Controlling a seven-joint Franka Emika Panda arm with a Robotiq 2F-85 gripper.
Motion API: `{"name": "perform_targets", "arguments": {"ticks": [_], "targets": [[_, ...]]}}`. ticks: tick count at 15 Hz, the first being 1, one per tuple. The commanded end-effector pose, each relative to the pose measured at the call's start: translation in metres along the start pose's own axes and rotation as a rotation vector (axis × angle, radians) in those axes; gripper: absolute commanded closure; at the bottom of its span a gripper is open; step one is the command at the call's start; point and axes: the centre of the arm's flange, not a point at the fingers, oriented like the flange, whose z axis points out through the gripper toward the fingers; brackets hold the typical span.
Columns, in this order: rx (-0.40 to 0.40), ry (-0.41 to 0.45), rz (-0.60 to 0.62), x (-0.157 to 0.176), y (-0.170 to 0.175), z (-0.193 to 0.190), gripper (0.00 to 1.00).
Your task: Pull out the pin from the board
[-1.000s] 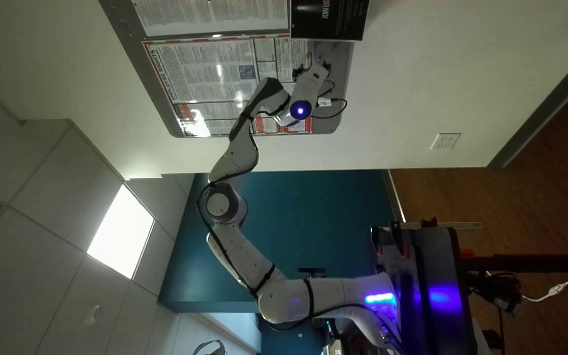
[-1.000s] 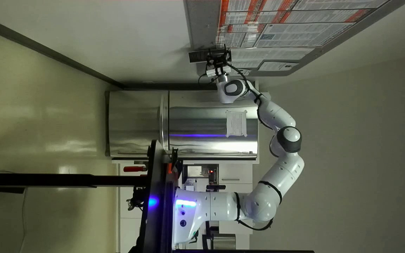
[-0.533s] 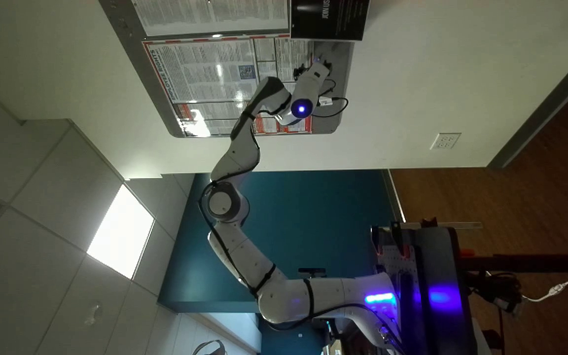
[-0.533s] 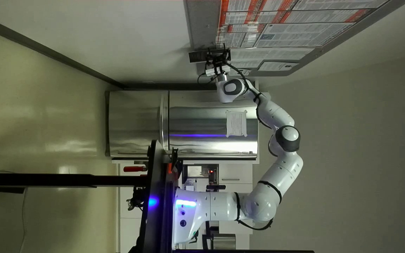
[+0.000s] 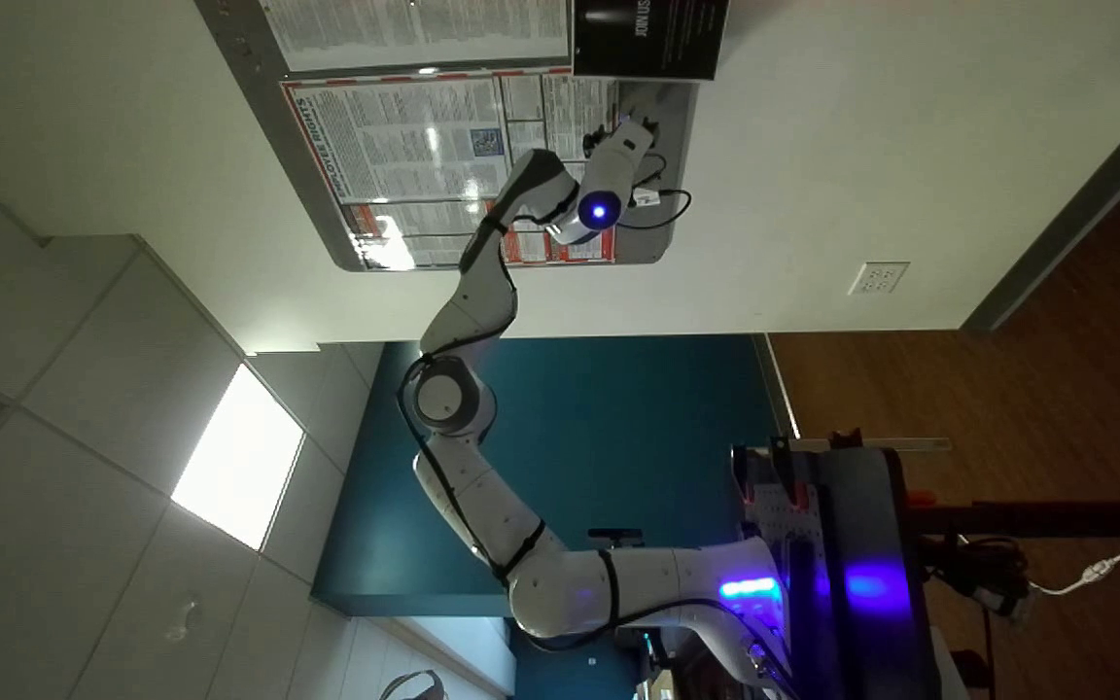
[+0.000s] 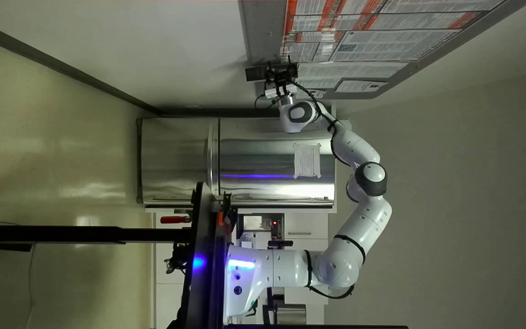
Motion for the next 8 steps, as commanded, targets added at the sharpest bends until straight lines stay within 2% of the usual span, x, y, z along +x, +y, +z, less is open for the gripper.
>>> {"name": "perform_targets", "arguments": {"ticks": [1, 8], "targets": [[0.030, 0.012, 0.006, 0.0127, -0.0288, 0.0134, 0.00], [0.041, 0.015, -0.004, 0.0169, -0.0317, 0.0204, 0.00]]}}
